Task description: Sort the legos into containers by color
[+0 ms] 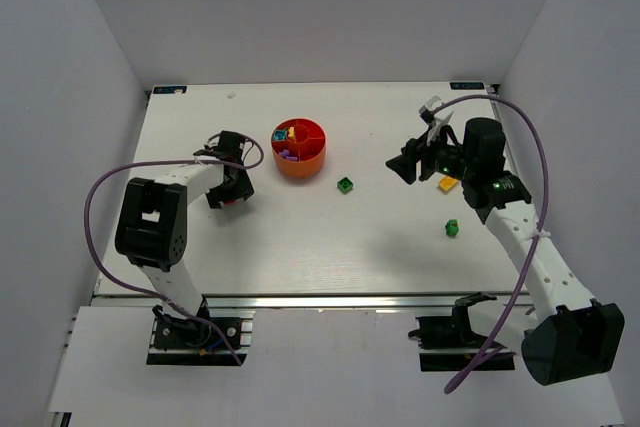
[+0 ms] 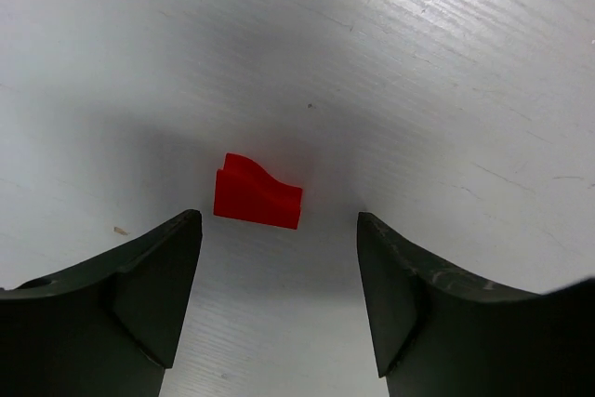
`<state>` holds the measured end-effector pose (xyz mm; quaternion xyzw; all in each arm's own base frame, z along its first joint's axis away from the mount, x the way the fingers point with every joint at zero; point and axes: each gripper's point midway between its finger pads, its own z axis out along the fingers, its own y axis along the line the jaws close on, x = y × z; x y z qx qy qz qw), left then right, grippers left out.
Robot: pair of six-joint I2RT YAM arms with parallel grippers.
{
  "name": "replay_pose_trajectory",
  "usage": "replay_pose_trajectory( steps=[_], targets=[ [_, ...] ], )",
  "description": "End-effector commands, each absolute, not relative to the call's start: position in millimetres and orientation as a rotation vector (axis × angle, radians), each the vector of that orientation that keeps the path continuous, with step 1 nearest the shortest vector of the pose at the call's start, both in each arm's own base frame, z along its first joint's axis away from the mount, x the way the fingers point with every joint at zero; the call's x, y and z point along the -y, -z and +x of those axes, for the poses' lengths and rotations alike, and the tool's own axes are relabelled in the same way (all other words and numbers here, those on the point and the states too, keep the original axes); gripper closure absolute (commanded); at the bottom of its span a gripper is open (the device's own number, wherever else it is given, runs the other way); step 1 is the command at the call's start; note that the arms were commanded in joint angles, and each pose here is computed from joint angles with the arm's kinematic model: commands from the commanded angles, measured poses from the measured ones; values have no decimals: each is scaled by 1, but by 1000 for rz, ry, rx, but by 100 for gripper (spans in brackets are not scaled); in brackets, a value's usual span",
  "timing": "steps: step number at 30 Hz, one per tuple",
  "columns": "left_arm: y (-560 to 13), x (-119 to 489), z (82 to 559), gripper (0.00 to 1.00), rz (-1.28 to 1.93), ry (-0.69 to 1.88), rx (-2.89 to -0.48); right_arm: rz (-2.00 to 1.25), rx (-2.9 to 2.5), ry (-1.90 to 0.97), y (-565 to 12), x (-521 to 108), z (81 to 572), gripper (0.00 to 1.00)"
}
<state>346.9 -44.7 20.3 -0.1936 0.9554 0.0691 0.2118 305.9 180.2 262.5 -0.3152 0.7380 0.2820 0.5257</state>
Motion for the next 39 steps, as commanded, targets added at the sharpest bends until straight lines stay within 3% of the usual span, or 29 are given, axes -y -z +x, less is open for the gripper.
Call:
replay_pose_trajectory(
  steps=[1, 13, 20, 24, 28, 31, 34, 39],
  targets=[
    [-27, 46, 354, 23, -495, -171, -2657, -749, -1673, -698, -285, -177, 304, 39],
    [-22, 40, 361, 40, -472, -186, -2669, -719, -1681, -742, -283, -163, 303, 43],
    [-17, 34, 364, 42, -469, -200, -2684, -722, -1684, -782, -281, -162, 301, 44],
    [-17, 40, 364, 63, -453, -151, -2691, -716, -1693, -790, -278, -160, 302, 45],
    [-30, 49, 367, 70, -428, -65, -2670, -712, -1699, -790, -276, -159, 303, 46],
    [-68, 82, 370, 78, -266, 152, -2598, -707, -1701, -786, -276, -157, 304, 46],
    [-108, 141, 364, 89, -2, 588, -2471, -702, -1705, -781, -274, -155, 305, 46],
    [-180, 200, 352, 93, 221, 880, -2255, -699, -1711, -777, -272, -154, 307, 46]
  ],
)
